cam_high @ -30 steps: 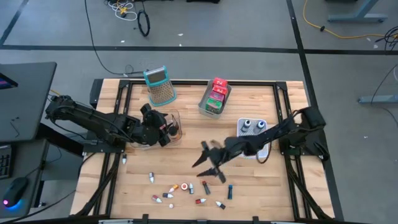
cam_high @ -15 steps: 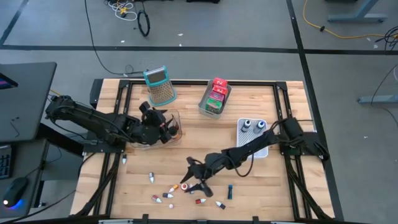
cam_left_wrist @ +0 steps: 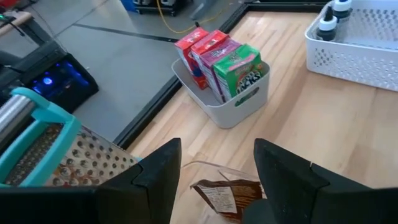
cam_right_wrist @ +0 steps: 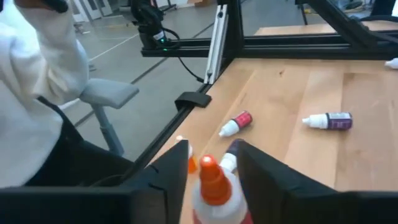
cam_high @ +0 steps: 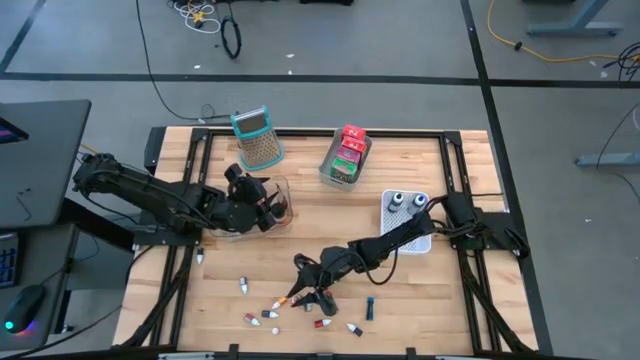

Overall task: Pick & Place Kitchen Items
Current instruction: Put the orange food coloring bottle into the white bin

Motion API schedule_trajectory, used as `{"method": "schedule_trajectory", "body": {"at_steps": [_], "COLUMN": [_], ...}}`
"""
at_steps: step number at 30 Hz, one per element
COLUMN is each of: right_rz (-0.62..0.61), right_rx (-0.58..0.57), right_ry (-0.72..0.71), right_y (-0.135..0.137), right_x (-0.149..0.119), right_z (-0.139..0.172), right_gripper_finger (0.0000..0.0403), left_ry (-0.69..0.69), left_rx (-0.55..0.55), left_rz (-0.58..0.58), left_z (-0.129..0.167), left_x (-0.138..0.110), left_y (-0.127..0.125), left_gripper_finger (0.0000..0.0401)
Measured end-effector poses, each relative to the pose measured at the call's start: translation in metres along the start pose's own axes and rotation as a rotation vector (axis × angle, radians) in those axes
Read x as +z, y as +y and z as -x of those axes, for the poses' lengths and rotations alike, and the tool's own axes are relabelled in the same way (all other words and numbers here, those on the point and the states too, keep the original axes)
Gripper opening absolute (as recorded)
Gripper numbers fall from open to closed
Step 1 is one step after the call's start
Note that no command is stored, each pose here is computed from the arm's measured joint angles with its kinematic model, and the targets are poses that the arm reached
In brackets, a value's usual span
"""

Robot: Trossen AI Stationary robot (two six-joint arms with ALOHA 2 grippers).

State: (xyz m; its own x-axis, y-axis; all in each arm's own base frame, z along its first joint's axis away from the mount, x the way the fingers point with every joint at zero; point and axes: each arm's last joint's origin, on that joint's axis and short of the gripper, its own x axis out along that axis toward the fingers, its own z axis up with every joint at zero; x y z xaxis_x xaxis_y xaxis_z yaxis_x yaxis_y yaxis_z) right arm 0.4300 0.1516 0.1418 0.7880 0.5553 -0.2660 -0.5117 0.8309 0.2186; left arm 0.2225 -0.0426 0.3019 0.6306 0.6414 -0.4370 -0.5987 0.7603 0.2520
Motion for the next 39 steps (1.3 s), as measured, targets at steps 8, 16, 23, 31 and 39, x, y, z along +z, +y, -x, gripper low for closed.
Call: {"method": "schedule_trajectory", "body": {"at_steps": [8,16,23,31,39], "right_rz": [0.002,-0.019,-0.084,-0.050,-0.111], "right_rx": [-0.006,-0.081,-0.388,-0.842,-1.194], "right_ry": [0.001,-0.007,0.116,0.211,0.075], "right_y": [-0.003,-0.011,-0.004,0.047,0.090], "right_x": [0.001,0.017,0.067,0.119,0.081], "right_z": [0.001,0.013,0.066,0.169,0.230], "right_gripper_finger": [0.0041,0.0041,0.0043,0.0045,0.0046], "left_ry": [-0.011,-0.010,-0.010,-0.010,-0.001], "left_rx": [0.024,0.024,0.024,0.024,0.002], "left_rz": [-0.001,-0.001,-0.001,0.023,0.050], "left_z": [0.000,0.000,0.000,0.000,0.000], "left_x": [0.000,0.000,0.000,0.000,0.000], "left_y": [0.001,0.001,0.001,0.001,0.000], "left_gripper_finger": [0.0211,0.0211,0.0211,0.0211,0.0211]}}
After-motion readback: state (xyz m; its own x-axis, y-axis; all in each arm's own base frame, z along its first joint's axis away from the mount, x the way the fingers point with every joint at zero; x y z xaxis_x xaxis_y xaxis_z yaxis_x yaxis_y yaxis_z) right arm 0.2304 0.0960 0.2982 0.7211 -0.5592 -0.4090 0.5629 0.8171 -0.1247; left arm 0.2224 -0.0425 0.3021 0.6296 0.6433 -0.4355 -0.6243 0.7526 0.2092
